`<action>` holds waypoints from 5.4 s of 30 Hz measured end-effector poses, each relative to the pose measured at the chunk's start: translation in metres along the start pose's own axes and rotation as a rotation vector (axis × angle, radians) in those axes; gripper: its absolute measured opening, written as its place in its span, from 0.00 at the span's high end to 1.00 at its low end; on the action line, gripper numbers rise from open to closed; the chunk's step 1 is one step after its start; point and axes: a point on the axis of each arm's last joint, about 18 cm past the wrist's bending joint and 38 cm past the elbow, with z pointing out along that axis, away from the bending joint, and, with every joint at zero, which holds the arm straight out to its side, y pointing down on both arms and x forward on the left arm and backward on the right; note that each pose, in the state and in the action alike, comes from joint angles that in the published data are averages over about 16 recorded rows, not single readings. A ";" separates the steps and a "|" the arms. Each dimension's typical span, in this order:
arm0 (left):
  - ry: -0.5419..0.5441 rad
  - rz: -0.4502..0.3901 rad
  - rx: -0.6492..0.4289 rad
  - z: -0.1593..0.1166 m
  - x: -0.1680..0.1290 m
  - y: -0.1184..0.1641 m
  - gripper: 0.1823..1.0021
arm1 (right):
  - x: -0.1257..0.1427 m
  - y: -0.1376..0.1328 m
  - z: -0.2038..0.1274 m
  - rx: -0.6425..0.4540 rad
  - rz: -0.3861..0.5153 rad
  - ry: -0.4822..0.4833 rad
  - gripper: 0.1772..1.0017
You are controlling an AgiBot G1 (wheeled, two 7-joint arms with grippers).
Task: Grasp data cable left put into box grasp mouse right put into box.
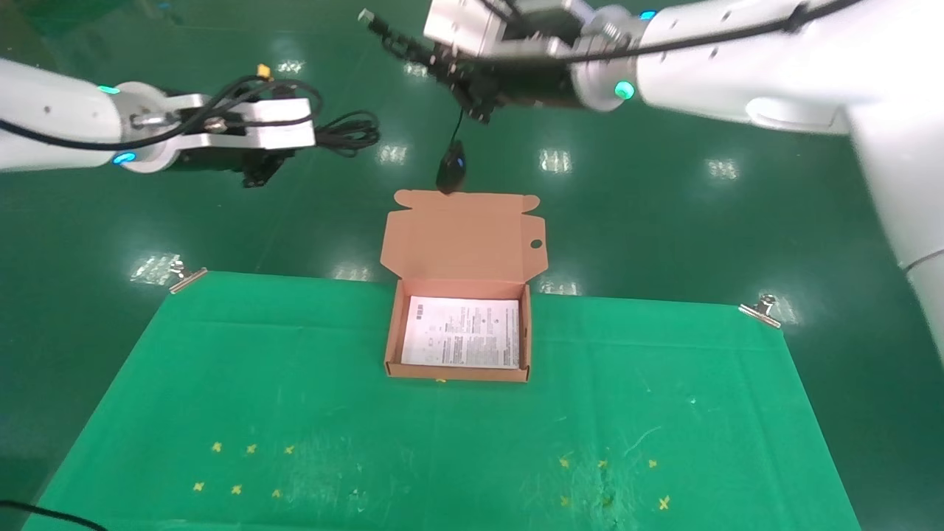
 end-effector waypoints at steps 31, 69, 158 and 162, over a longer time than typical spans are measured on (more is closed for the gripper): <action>0.053 -0.021 -0.228 -0.018 0.043 0.045 0.91 | -0.157 0.018 0.052 -0.009 0.058 -0.277 0.93; 0.056 -0.020 -0.226 -0.018 0.045 0.044 0.91 | -0.193 0.113 0.048 -0.212 0.327 -0.263 0.91; -0.048 -0.055 0.242 0.087 0.082 -0.093 0.21 | -0.033 0.139 -0.127 -0.228 0.128 0.015 0.00; 0.002 -0.138 0.268 0.083 0.095 -0.083 0.14 | -0.046 0.139 -0.129 -0.208 0.185 -0.027 0.00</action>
